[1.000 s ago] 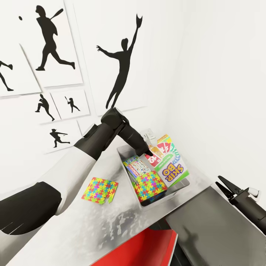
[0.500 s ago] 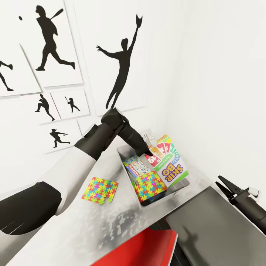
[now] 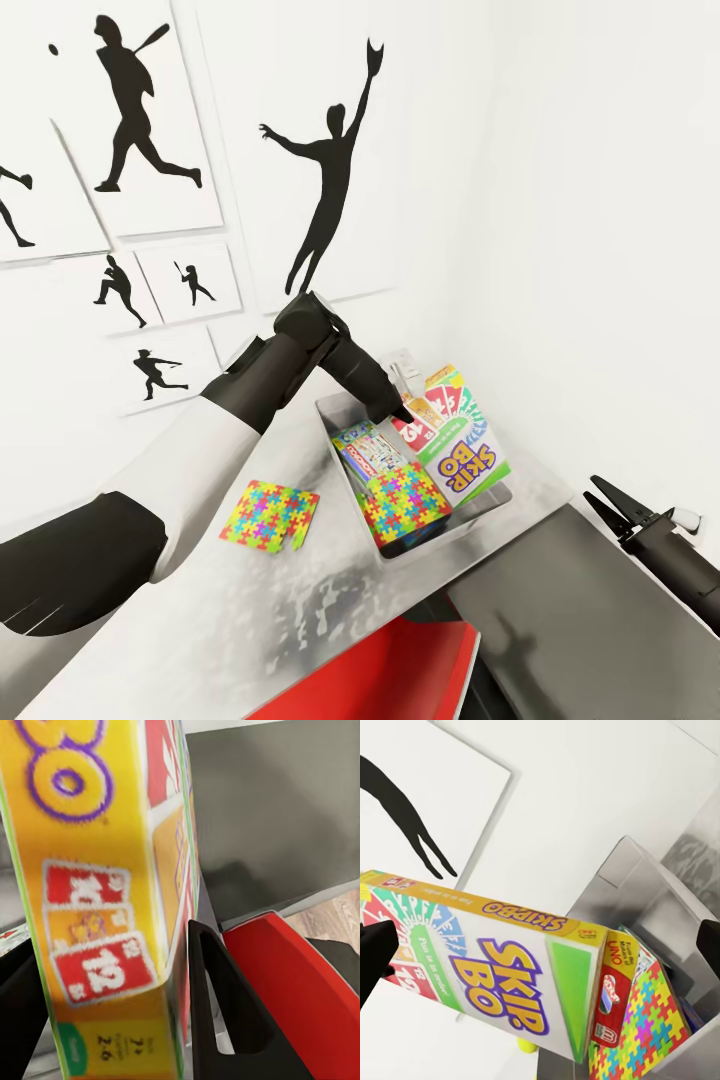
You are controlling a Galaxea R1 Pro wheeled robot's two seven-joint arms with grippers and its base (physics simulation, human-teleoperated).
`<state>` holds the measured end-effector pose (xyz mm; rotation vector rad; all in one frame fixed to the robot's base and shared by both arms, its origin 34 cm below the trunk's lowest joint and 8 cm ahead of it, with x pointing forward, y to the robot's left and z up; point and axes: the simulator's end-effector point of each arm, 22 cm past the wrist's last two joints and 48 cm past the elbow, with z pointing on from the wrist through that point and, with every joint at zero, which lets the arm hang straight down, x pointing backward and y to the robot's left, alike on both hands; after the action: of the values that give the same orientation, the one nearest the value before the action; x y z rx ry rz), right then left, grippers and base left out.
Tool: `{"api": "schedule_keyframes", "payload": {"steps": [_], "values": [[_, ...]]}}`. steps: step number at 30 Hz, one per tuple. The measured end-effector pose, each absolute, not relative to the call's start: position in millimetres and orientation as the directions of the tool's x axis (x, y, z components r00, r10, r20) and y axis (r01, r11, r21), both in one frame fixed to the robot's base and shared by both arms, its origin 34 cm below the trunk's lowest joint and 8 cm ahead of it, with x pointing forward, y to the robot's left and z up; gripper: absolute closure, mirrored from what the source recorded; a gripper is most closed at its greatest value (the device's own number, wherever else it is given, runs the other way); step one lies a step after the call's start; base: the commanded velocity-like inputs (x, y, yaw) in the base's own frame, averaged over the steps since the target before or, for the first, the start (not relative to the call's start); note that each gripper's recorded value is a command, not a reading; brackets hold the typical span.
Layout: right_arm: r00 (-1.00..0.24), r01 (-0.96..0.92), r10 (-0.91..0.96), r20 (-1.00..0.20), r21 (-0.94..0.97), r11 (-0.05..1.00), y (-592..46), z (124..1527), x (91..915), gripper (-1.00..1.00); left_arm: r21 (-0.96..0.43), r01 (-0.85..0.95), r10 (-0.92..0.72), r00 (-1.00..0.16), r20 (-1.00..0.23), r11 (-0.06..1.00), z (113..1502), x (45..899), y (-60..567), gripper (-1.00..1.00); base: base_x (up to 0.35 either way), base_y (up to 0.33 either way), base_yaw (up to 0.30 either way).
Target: Put all the toys in the child's room - the three board games (two on the bed and one on the table), the two jigsaw puzzles on the table, and the tennis ball on the table - inside the toy box on the table in the child's room.
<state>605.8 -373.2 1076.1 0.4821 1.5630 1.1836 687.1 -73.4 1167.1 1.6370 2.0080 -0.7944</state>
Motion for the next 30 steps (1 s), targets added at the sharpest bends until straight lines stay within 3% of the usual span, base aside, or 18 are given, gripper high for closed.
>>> {"api": "schedule_keyframes", "payload": {"steps": [6,20,30], "values": [[-0.352,-0.264,0.794,-0.496,0.866,0.424,-373.2,1076.5,605.6,-1.0,-0.16,0.977,0.732,-0.211,-0.647,0.14,1167.0,687.3,-73.4,1.0,0.0,0.0,-0.037],[-0.349,-0.296,0.792,-0.502,0.861,0.415,-370.9,1085.5,603.1,-1.0,-0.152,0.978,0.733,-0.206,-0.649,0.14,1171.5,685.8,-73.5,1.0,0.0,0.0,-0.235],[-0.349,-0.295,0.791,-0.502,0.86,0.416,-371.1,1085.6,603.0,-1.0,-0.151,0.979,0.733,-0.205,-0.649,0.14,1171.9,685.7,-73.4,1.0,0.0,0.0,-0.022]]}}
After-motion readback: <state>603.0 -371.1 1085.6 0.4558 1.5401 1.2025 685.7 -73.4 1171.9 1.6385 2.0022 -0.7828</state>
